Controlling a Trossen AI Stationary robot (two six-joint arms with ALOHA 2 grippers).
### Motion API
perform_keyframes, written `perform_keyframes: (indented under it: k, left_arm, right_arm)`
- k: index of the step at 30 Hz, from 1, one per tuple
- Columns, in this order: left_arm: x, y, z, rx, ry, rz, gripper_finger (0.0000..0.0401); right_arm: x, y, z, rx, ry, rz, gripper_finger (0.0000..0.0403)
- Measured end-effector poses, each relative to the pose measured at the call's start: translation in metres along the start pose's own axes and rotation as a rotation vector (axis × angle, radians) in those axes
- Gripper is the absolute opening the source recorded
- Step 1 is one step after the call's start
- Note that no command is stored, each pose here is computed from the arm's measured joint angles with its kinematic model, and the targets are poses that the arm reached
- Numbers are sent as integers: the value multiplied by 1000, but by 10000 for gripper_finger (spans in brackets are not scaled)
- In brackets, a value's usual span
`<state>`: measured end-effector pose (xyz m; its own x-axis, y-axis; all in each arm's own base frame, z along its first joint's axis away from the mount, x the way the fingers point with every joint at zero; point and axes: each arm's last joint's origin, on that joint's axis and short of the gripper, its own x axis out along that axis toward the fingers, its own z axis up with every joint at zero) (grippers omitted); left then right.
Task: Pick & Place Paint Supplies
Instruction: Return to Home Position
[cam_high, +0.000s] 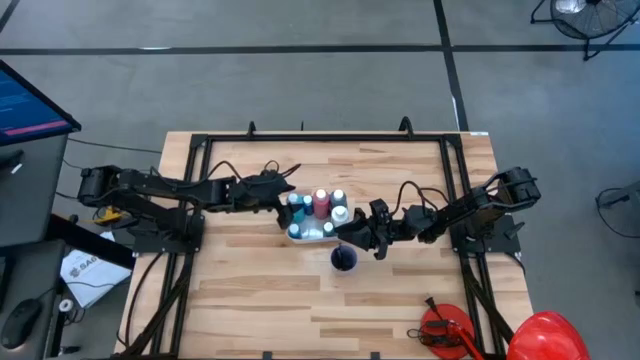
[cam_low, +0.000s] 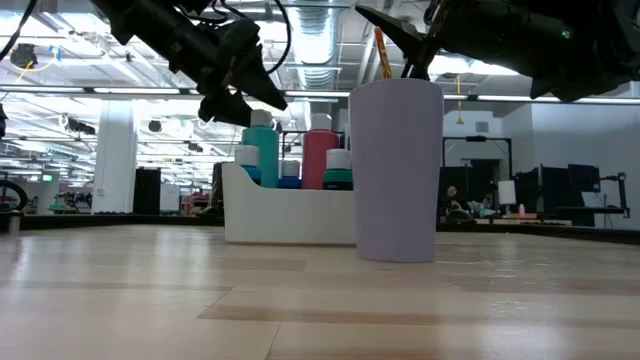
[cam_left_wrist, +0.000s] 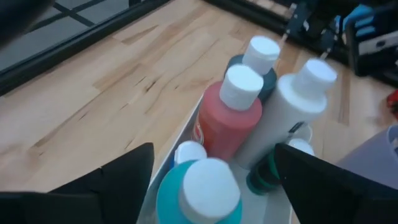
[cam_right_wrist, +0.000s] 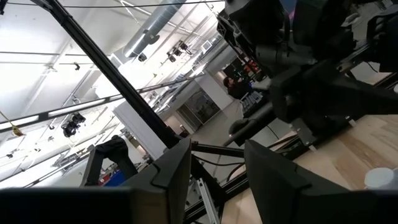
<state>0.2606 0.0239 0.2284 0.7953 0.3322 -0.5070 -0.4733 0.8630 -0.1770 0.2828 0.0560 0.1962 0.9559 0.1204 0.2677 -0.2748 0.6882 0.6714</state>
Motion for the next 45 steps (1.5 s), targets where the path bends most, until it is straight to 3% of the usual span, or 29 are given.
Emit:
perform_keyframes:
  k: [5,13,16,19,24,29,32,38,41,45]
  left_arm:
    - [-5,-2,10,-58,-48,-7,335]
    - [-28,3,29,-101,-183,28,320]
    - [-39,5,35,-121,-226,19,313]
    - [-52,7,41,-154,-281,-3,304]
    - [-69,7,53,-257,-391,-67,291]
    - [-77,5,63,-296,-484,-136,269]
    - [-77,4,64,-296,-491,-153,246]
    - [-77,3,63,-243,-478,-182,176]
    - [-77,3,63,-206,-475,-191,130]
    - [-77,2,63,-189,-466,-219,63]
  right_arm:
    - [0,0,0,0,0,0,137]
    - [0,4,4,2,-40,35,121]
    - [0,7,12,-63,-94,68,113]
    - [2,15,26,-115,-160,100,98]
    - [8,25,57,-88,-256,156,56]
    - [12,48,93,-264,-341,212,6]
    - [15,60,111,-320,-269,134,5]
    - [9,88,133,-460,74,-181,1]
    - [-5,104,139,-556,92,-274,1]
    - [-29,115,143,-591,77,-267,0]
